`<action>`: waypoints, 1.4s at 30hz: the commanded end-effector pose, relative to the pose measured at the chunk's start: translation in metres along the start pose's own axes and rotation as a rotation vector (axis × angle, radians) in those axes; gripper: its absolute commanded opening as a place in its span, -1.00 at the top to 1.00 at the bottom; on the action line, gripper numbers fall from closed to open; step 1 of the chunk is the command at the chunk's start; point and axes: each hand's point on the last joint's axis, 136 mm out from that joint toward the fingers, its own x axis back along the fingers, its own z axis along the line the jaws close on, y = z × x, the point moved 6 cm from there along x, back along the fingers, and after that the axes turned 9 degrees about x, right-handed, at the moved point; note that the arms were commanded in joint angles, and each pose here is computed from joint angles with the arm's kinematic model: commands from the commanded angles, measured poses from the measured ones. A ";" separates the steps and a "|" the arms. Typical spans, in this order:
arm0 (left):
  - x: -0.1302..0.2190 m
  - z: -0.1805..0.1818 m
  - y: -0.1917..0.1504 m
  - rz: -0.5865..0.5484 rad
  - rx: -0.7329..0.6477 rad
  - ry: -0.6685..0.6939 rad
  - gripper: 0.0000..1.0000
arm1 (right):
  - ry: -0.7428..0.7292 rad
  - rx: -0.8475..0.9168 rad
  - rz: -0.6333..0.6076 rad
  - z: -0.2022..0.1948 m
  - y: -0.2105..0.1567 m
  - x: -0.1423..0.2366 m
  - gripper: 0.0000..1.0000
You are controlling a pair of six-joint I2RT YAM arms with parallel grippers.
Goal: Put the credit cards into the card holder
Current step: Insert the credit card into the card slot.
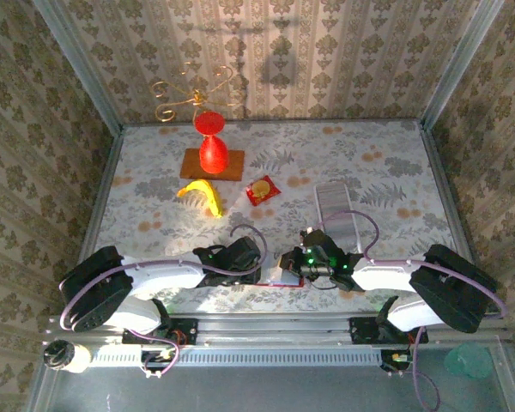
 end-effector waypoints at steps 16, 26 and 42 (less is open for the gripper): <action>-0.001 0.006 -0.010 0.026 0.011 0.012 0.44 | -0.061 0.016 0.084 -0.008 -0.009 -0.011 0.78; -0.001 0.007 -0.010 0.026 0.012 0.011 0.45 | -0.119 0.081 0.118 -0.005 -0.007 -0.011 0.47; -0.002 0.006 -0.010 0.025 0.015 0.006 0.47 | -0.157 0.143 0.147 0.005 -0.003 -0.020 0.49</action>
